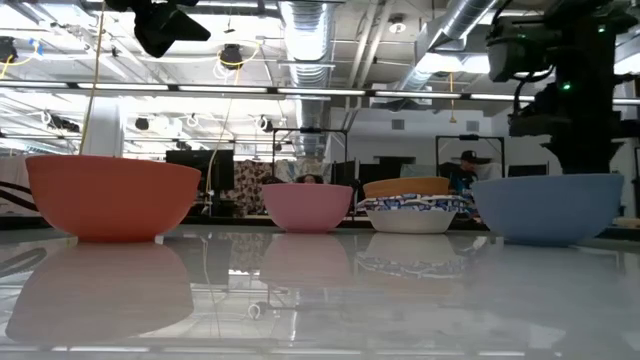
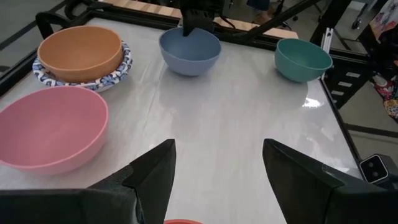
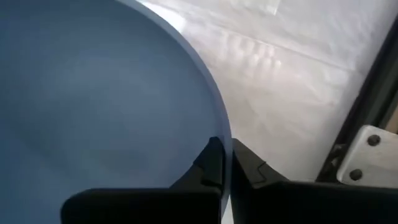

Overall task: Nest bowls inside each other
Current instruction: Stack the blue bowl into the light orange bowl

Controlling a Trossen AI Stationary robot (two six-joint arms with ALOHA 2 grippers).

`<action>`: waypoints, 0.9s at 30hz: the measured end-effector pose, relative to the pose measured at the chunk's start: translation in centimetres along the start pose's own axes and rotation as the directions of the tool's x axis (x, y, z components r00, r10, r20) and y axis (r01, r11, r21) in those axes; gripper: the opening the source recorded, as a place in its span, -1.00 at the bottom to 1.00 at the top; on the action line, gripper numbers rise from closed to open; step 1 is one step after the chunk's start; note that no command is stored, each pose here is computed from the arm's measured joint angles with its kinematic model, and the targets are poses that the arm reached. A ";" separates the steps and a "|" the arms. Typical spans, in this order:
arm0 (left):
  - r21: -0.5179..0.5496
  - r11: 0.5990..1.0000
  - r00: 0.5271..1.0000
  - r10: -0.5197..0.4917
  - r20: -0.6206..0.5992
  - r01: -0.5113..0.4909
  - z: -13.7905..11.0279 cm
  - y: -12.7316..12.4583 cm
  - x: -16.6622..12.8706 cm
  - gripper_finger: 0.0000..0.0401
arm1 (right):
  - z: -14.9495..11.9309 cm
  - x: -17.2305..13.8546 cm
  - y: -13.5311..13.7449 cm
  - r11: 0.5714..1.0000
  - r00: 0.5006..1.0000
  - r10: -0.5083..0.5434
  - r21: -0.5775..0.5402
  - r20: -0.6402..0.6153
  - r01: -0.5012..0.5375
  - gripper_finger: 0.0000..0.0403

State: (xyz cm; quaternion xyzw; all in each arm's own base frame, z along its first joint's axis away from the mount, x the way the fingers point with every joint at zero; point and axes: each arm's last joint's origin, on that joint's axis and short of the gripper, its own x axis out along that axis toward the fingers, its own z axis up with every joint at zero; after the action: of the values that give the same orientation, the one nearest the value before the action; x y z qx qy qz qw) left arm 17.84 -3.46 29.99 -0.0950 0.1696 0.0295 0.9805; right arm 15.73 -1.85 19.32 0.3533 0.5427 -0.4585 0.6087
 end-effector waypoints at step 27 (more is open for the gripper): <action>0.008 1.000 0.999 0.017 -0.048 -0.017 -0.5 0.1 0.0 0.15 | 8.5 -8.4 1.6 0.929 0.868 0.361 -0.050 0.342 -0.367 -0.96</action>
State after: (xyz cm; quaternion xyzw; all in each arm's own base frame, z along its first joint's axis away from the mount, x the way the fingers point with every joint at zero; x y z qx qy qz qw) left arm 17.66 -3.41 29.54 -0.0907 0.1938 0.0349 0.9762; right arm 20.19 -7.68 28.88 0.3684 0.3474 -0.3949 0.7666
